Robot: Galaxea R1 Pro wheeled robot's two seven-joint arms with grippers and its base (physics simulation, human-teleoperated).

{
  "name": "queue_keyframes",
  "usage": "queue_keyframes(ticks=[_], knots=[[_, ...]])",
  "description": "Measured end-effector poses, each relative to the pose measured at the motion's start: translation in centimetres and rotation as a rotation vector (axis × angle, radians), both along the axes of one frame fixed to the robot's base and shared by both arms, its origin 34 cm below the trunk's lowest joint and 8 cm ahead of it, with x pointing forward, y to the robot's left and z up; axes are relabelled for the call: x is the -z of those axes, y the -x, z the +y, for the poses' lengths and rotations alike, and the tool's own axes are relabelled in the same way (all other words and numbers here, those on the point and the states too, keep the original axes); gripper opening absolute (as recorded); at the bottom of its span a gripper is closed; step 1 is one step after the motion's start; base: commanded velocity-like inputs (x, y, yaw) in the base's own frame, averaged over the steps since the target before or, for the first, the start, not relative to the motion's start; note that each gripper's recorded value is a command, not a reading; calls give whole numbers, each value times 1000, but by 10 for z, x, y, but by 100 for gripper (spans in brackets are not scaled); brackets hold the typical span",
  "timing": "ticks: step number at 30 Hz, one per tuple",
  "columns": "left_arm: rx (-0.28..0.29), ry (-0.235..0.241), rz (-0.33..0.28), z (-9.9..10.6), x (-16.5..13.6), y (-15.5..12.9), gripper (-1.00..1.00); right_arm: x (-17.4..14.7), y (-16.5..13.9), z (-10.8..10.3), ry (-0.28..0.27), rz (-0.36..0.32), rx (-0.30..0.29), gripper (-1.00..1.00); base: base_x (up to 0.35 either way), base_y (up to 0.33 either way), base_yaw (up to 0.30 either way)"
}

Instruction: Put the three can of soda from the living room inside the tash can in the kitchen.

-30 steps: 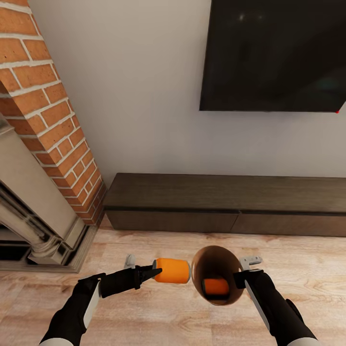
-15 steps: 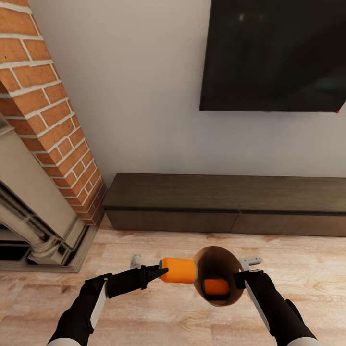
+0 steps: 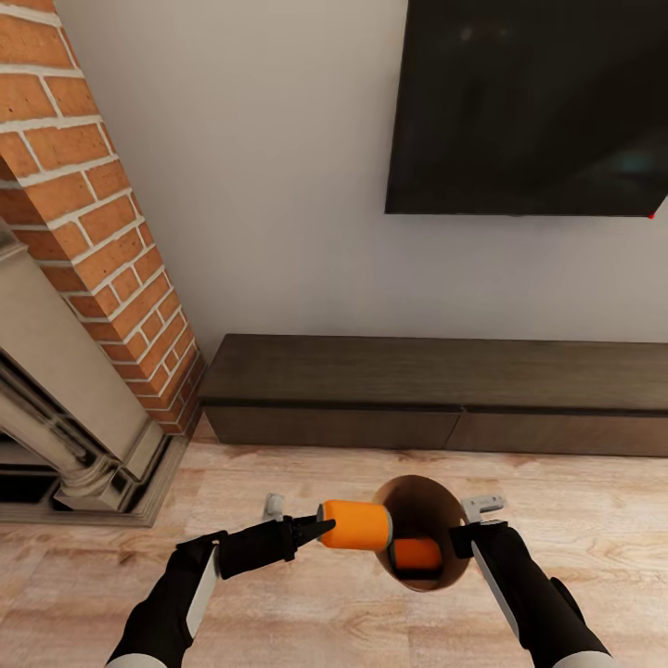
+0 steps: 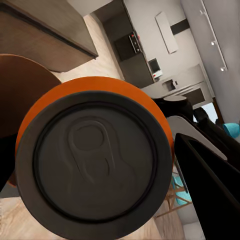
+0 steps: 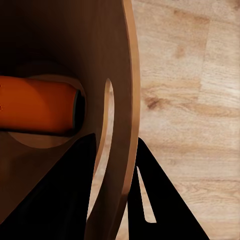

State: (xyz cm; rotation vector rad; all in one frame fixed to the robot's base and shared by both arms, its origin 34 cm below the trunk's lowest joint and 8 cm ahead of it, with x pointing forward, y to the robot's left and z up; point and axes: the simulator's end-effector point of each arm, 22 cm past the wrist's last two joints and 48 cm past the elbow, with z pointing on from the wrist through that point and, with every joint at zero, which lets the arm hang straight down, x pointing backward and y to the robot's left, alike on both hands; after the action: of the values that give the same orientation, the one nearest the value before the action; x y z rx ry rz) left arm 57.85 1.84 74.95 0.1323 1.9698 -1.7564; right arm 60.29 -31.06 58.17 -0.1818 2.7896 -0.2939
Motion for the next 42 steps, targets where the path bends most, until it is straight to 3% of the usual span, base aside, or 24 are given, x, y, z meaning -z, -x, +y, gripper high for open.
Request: queue_keyframes(ticks=[5, 19, 30, 35, 42], knots=[[-17, -26, 10, -4, 6, -4, -100, 1, 0, 8, -17, -1, 2, -100, 0, 0, 0], [-23, -26, 11, -11, 5, -5, -100, 1, -1, 18, -30, -2, 3, -100, 0, 0, 0], [-26, -21, 14, -18, 3, -6, -100, 0, -1, 20, -5, -7, 11, -100, 0, 0, 0], [-51, -65, 29, -17, 13, -11, -100, 0, -1, 21, -5, -8, 10, -100, 0, 0, 0], [-74, -104, 42, -19, 22, -15, -100, 0, -2, 35, -2, -6, -36, -100, 0, 0, 0]])
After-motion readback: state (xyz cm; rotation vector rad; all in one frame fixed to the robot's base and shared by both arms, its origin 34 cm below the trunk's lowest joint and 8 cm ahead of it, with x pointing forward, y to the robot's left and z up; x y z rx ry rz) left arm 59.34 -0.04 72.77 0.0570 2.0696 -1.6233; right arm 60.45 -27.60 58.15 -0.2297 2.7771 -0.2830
